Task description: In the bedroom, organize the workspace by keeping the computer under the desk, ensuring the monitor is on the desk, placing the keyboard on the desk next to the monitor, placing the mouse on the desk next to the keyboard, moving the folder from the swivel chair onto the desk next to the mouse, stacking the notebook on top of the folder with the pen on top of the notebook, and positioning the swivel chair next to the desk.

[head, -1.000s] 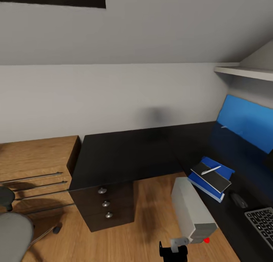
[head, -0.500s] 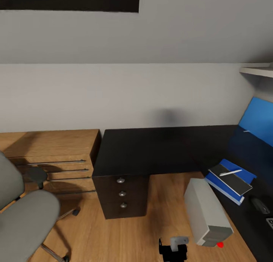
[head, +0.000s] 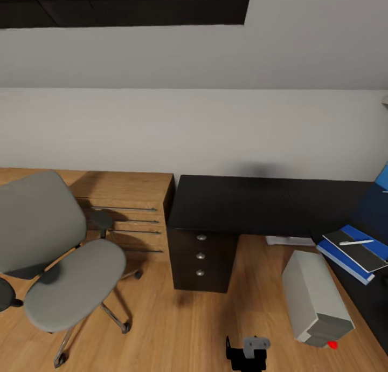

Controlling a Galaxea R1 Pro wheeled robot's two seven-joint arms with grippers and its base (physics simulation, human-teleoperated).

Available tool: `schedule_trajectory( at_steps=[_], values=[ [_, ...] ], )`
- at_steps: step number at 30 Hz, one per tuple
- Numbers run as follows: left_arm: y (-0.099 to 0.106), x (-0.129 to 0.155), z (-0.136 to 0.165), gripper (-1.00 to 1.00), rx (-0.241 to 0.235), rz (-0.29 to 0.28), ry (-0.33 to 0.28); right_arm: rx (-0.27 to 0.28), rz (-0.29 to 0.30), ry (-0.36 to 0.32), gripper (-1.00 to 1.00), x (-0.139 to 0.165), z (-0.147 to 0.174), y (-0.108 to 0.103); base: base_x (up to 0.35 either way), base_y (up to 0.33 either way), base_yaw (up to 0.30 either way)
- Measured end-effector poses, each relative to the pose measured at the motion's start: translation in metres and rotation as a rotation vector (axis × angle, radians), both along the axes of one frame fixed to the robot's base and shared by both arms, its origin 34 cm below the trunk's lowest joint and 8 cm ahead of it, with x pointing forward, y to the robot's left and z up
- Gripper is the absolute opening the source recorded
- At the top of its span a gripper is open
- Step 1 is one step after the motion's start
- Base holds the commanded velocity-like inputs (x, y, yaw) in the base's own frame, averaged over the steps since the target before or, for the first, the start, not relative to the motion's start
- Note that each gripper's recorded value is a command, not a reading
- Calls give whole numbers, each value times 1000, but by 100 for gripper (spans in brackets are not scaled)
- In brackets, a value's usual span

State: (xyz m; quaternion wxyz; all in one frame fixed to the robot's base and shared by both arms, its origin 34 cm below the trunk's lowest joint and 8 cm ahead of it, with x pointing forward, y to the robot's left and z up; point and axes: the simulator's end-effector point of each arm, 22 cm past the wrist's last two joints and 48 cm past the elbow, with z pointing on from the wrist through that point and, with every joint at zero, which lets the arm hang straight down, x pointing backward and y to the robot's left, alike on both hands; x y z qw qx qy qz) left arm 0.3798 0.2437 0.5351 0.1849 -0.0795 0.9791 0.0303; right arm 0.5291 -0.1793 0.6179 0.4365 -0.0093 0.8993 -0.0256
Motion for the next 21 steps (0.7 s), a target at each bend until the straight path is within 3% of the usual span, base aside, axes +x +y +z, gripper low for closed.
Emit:
schedule_trajectory(
  at_steps=[3, 9, 21],
  values=[
    [1, 0, 0, 100, 2, 0, 1, -1, -36, -21, 100, 2, 4, -7, -89, 10, 287],
    [6, -3, -1, 100, 15, 0, 6, -43, -170, -128, 100, 11, 24, -38, -16, 2, 288],
    [7, -3, -1, 100, 17, -1, 5, -81, -304, -254, 100, 7, 48, -67, -1, 0, 289]
  ],
)
